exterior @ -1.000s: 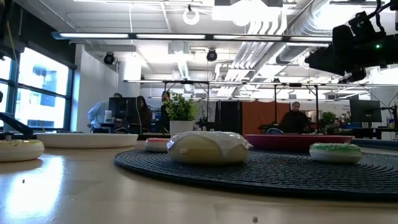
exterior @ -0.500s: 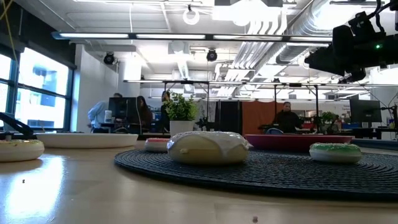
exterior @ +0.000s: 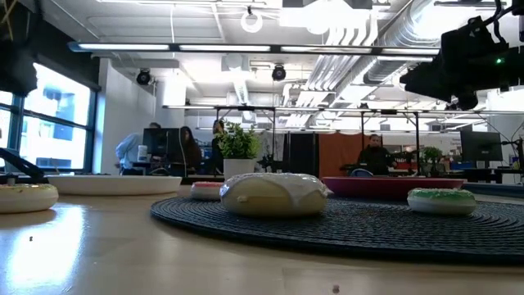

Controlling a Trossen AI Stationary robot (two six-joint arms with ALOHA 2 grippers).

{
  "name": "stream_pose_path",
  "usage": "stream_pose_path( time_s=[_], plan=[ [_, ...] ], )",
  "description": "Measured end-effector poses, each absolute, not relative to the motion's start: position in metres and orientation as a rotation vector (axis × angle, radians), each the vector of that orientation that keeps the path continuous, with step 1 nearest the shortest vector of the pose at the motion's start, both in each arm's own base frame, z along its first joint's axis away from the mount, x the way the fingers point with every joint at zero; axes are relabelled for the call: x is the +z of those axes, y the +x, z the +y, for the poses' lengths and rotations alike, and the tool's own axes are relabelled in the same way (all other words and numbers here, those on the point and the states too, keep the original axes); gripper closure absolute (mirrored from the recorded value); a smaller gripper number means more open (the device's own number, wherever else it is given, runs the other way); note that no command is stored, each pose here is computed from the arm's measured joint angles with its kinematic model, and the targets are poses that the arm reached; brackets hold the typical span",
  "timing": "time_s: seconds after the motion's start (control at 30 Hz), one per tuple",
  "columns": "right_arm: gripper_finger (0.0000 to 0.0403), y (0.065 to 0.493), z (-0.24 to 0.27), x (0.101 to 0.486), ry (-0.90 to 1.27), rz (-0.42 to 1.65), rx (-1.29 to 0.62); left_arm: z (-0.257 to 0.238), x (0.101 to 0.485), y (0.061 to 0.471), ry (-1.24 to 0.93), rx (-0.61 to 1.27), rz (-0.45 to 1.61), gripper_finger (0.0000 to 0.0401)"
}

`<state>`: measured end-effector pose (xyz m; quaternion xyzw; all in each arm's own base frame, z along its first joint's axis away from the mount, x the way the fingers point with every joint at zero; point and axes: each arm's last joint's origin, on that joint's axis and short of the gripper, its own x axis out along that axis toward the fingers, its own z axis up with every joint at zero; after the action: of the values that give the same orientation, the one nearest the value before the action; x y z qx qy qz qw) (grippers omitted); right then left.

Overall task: Pick & Place donuts
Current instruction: Put the blue donut onto the white plate

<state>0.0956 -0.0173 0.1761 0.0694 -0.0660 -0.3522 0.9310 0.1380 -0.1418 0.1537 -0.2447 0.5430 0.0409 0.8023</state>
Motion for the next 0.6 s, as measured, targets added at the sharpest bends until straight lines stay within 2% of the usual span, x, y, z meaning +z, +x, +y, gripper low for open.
stream_pose_path(
  time_s=[0.1, 0.33, 0.47, 0.6],
  plan=[
    [0.0240, 0.096, -0.017, 0.174, 0.136, -0.117, -0.710, -0.130, 0.177, 0.145, -0.538, 0.181, 1.090, 0.0379],
    [0.0241, 0.097, -0.017, 0.172, 0.152, -0.103, -0.686, -0.079, 0.231, 0.148, -0.399, 0.517, 1.008, 0.0397],
    [0.0244, 0.097, -0.016, 0.171, 0.152, -0.089, -0.683, -0.047, 0.237, 0.149, -0.386, 0.672, 1.012, 0.0395],
    [0.0247, 0.098, -0.016, 0.168, 0.141, -0.056, -0.647, -0.018, 0.222, 0.151, -0.415, 0.802, 1.040, 0.0395]
  ],
)
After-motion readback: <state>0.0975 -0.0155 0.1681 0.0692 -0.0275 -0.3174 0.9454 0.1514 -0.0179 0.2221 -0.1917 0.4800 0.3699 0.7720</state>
